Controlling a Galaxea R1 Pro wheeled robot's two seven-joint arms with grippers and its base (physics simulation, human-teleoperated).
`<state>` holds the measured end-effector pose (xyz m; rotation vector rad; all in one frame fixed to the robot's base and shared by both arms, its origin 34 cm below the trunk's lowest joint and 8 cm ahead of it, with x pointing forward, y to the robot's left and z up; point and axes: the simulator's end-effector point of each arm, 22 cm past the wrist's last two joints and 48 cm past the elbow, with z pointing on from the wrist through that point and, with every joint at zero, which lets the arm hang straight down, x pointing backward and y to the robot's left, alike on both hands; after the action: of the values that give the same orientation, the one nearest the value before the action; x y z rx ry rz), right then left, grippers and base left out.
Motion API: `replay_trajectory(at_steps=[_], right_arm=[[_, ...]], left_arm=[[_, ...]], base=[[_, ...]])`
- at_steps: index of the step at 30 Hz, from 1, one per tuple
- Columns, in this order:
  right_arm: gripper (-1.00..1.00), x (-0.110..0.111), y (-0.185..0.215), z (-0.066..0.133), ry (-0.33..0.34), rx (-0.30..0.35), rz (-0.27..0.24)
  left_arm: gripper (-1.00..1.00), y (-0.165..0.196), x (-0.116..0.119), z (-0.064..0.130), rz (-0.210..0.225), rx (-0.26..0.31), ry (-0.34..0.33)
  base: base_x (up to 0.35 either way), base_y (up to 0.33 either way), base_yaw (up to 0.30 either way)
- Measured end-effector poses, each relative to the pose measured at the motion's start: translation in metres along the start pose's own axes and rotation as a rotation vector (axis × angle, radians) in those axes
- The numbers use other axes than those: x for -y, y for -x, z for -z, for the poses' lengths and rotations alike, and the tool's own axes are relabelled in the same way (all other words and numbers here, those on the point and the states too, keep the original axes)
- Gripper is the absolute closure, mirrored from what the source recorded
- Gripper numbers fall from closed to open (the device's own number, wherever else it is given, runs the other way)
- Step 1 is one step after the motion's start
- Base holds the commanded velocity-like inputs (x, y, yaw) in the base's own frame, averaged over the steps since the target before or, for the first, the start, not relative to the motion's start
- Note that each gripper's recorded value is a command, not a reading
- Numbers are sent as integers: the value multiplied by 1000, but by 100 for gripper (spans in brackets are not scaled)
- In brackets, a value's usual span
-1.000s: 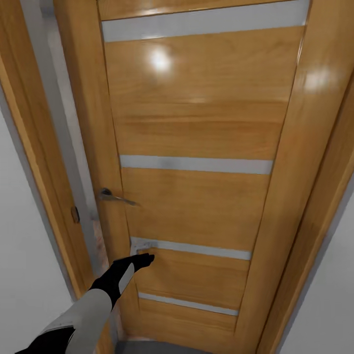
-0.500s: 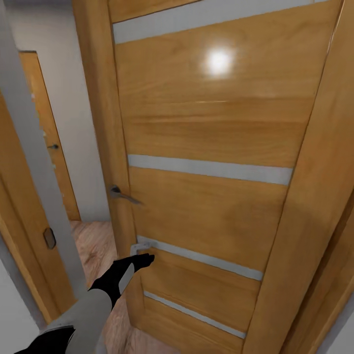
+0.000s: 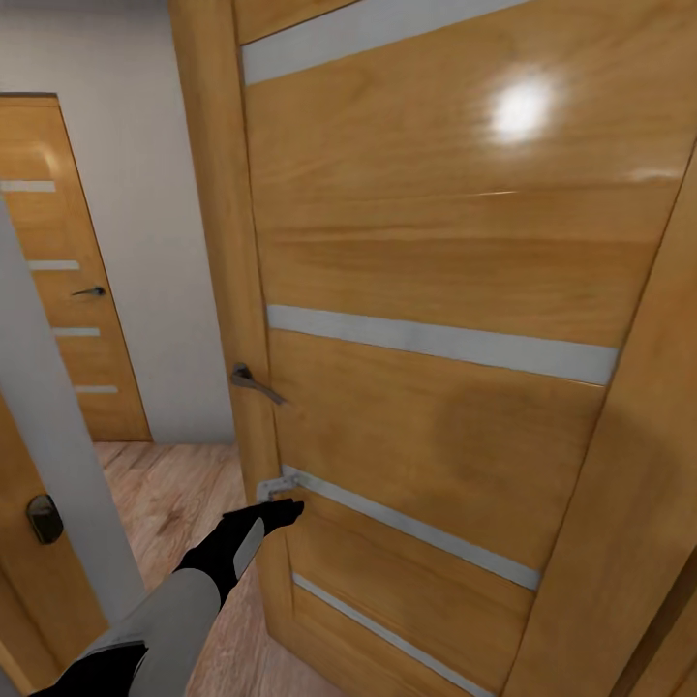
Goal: Move the two storage containers from the living room to the garage. In the garage, place one container on the floor and stack the other container on top of it (either order is fine).
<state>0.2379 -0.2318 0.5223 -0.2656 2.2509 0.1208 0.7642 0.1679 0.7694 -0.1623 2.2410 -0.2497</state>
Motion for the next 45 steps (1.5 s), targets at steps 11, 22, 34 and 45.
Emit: replay_trajectory(at_steps=[11,22,34,45], right_arm=[[-100,0,0,0,-2,0,-2],[-100,0,0,0,-1,0,-2],[-100,0,0,0,0,0,-2],[-100,0,0,0,-2,0,-2]], left_arm=[[-100,-1,0,0,-7,-1,2],[-100,0,0,0,-5,2,3],[-100,7,-2,0,-6,29,6],[-100,8,-4,0,-12,31,13]], base=[[160,0,0],[230,-38,0],[5,-1,0],[0,0,-46]])
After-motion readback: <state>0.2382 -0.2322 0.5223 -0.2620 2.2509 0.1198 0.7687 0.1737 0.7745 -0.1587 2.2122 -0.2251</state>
